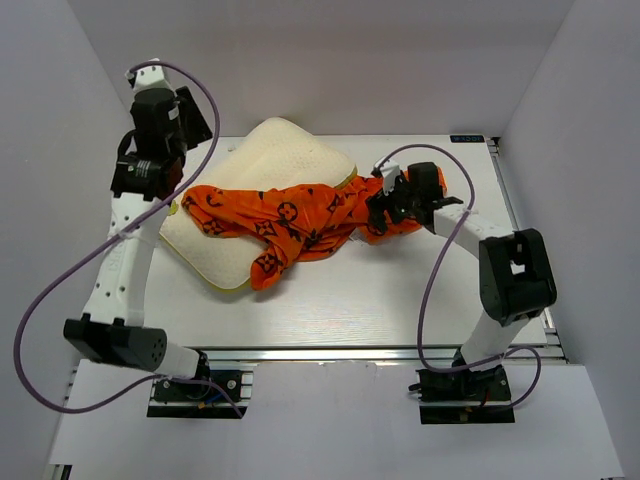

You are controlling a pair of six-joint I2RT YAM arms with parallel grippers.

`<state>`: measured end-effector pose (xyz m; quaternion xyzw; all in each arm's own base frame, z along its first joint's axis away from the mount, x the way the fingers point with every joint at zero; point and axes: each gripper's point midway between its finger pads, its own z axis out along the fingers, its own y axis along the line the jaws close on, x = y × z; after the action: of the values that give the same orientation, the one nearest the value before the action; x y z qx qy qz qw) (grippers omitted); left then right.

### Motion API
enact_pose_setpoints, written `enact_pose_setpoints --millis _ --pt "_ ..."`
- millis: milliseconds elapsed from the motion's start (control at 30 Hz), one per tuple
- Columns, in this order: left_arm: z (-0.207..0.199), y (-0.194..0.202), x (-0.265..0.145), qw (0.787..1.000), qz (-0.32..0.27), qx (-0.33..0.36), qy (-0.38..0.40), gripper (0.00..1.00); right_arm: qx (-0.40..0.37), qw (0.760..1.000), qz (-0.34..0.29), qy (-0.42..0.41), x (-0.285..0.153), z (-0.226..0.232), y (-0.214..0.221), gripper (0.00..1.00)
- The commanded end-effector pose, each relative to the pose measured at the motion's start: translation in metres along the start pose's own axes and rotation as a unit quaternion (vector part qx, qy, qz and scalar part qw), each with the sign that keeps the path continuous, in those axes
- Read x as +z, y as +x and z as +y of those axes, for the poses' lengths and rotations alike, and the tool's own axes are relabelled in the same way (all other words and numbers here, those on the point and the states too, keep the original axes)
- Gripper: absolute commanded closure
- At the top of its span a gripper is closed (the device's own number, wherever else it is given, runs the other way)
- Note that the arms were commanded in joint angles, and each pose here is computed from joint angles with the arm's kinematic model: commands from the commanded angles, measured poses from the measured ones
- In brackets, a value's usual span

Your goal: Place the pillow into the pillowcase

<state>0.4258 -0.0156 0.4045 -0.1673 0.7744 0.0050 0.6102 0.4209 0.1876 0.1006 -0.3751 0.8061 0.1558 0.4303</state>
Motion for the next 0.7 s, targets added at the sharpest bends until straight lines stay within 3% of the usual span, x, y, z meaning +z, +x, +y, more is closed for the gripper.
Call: enact_pose_setpoints --millis 0,67,133,233,267,333,367,433,533,667 --pt "-0.009 -0.021 -0.046 0.998 -0.016 -0.019 0.064 0.29 -0.042 0.998 -0.041 -0.005 0.010 -0.010 -0.033 0.11" --pt "-0.019 -0.013 -0.057 0.994 -0.002 -0.020 0.105 0.29 -0.048 0.998 -0.034 0.005 0.023 -0.020 -0.031 0.11" --pt "-0.052 0.010 -0.069 0.978 0.042 -0.023 0.203 0.29 -0.047 0.998 -0.026 0.009 0.030 -0.027 -0.030 0.12" --pt "-0.089 0.077 -0.080 0.956 0.120 -0.003 0.269 0.26 -0.053 0.998 -0.024 0.009 0.037 -0.031 -0.032 0.17" --pt "-0.112 0.115 -0.092 0.943 0.156 0.024 0.294 0.26 -0.055 0.998 -0.025 0.010 0.040 -0.033 -0.034 0.20" --pt "-0.129 0.150 -0.099 0.932 0.188 0.042 0.307 0.25 -0.040 0.999 -0.023 0.015 0.042 -0.038 -0.037 0.45" --pt "-0.144 0.166 -0.109 0.922 0.203 0.053 0.326 0.25 -0.025 1.000 0.000 0.000 0.044 -0.034 -0.027 0.69" --pt "-0.151 0.192 -0.106 0.919 0.221 0.076 0.317 0.25 -0.009 1.000 -0.007 0.003 0.040 -0.045 -0.042 0.96" --pt "-0.161 0.213 -0.101 0.917 0.222 0.106 0.313 0.25 0.026 0.999 -0.029 0.005 0.027 -0.058 -0.061 1.00" --pt "-0.169 0.231 -0.085 0.914 0.225 0.126 0.314 0.22 0.052 0.993 -0.104 0.029 -0.018 -0.083 -0.119 1.00"
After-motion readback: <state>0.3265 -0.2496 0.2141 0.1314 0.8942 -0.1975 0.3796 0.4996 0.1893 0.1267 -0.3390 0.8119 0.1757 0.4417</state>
